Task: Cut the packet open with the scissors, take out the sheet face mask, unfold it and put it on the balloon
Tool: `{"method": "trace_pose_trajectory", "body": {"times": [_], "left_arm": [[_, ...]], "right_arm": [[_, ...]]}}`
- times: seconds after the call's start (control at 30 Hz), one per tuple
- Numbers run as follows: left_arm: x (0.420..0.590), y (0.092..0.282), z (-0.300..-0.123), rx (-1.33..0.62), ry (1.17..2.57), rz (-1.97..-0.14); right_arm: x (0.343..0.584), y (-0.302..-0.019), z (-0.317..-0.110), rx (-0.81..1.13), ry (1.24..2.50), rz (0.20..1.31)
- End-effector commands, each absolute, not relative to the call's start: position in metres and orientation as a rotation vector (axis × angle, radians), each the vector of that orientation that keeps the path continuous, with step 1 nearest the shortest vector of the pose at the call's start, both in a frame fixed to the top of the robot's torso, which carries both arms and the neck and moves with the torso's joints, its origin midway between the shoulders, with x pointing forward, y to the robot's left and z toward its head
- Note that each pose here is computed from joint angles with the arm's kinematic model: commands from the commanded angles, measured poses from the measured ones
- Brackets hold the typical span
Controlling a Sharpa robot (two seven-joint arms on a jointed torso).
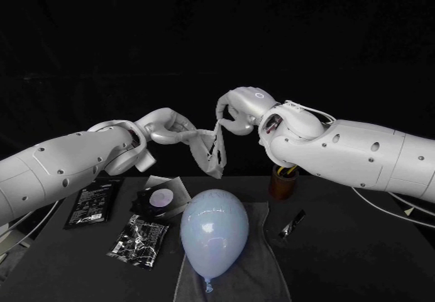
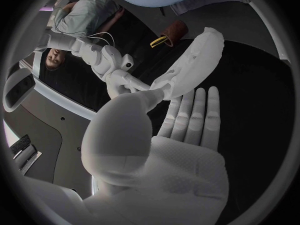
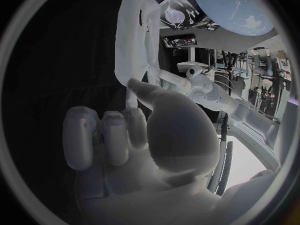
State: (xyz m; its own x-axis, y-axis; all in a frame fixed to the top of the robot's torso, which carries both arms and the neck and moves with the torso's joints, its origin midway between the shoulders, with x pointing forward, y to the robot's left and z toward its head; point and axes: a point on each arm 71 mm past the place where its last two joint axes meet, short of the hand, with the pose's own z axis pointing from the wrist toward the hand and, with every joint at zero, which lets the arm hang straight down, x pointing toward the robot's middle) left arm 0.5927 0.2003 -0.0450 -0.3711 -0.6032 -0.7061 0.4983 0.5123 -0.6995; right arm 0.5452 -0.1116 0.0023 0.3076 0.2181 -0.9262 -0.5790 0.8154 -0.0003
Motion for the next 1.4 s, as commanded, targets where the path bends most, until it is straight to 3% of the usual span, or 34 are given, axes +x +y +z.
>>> {"method": "trace_pose_trajectory", "body": {"times": [0.03,0.8,1.1,1.4], "left_arm": [[0.594,0.204,-0.045,-0.129,1.554,-1.137],[0.597,0.217,-0.046,-0.222,1.476,-1.089],[0.589,0.199,-0.041,-0.265,1.400,-1.229],[0.584,0.179,-0.042,-0.278,1.409,-1.302]], "right_arm": [[0.543,-0.110,0.004,-0.369,1.120,0.539],[0.546,-0.116,0.004,-0.361,1.126,0.522],[0.545,-0.114,0.000,-0.371,1.137,0.527],[0.544,-0.112,-0.002,-0.373,1.138,0.536]]}}
